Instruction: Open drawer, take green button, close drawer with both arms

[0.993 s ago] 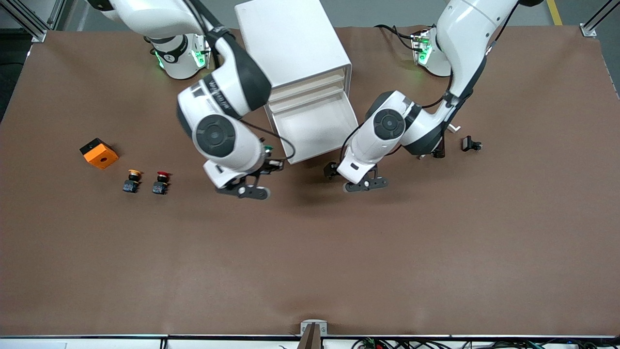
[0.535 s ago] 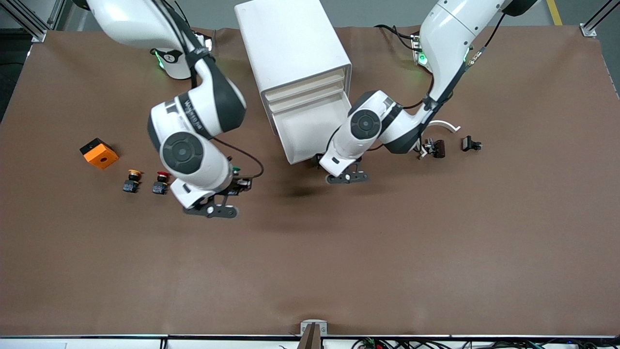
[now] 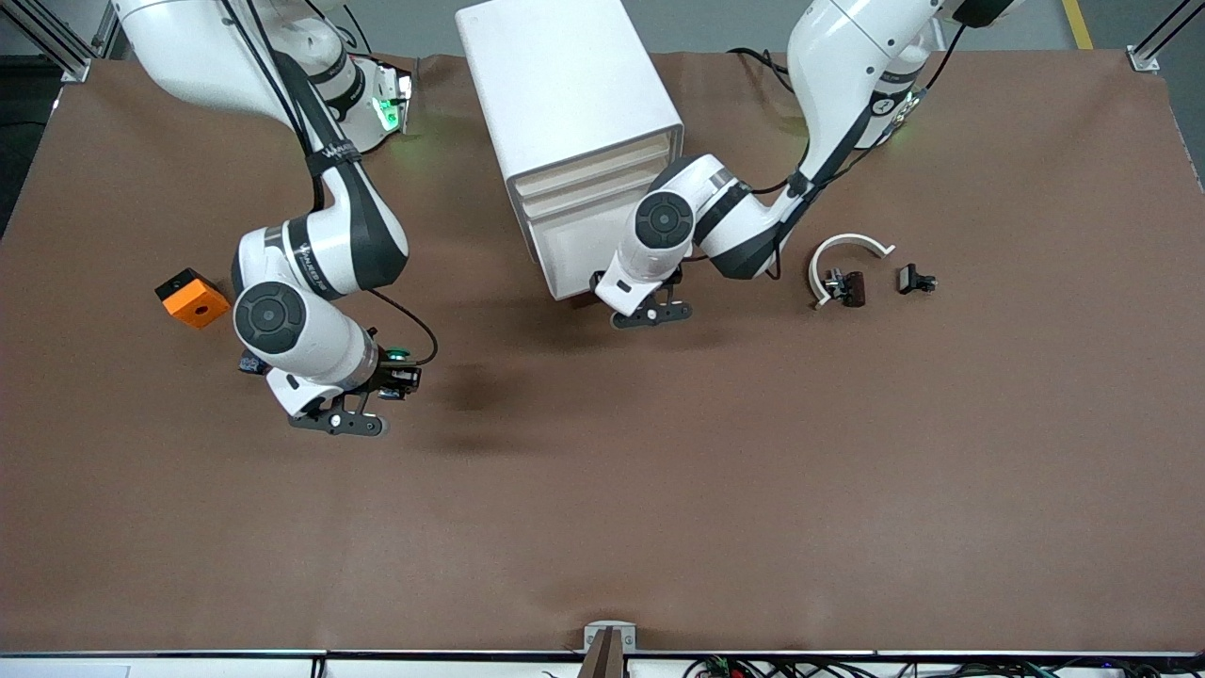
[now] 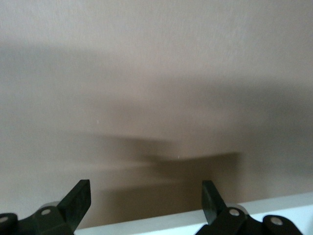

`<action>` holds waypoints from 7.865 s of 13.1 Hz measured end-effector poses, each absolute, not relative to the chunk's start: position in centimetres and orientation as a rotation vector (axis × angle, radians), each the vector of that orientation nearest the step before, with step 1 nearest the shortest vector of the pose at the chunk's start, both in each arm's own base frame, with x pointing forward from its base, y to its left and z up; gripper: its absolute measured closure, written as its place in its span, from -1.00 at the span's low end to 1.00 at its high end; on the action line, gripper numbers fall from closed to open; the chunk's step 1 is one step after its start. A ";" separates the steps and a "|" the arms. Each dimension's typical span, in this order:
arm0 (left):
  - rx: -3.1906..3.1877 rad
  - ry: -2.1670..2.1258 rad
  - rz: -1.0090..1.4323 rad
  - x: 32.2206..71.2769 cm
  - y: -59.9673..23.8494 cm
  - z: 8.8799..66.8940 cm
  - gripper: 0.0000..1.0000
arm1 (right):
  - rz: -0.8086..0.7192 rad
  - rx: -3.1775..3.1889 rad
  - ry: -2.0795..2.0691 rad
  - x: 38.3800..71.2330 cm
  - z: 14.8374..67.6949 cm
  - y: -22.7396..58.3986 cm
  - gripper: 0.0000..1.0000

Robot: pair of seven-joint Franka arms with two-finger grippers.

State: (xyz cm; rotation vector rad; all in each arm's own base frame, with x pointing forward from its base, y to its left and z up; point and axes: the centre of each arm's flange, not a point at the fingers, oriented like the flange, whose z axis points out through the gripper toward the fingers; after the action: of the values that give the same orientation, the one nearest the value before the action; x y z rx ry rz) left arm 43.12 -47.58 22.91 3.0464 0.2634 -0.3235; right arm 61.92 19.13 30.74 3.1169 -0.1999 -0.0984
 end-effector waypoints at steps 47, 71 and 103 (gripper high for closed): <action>3.200 0.247 0.131 60.0 -8.9 57.4 -1.00 | -0.212 3.041 -0.352 58.8 23.4 9.8 -1.00; 3.188 0.039 0.009 50.0 -4.7 63.9 -1.00 | -0.507 3.080 -0.130 56.8 61.6 -4.0 -1.00; 3.185 0.064 0.042 50.3 -3.9 64.9 -1.00 | -0.165 3.127 -0.159 50.7 65.2 -2.0 -1.00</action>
State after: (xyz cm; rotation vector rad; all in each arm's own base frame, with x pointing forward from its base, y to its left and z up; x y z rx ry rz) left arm 50.28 -3.90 64.94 3.1850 0.0642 0.0424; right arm 50.67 -2.04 65.17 3.1270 -0.1590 -0.1649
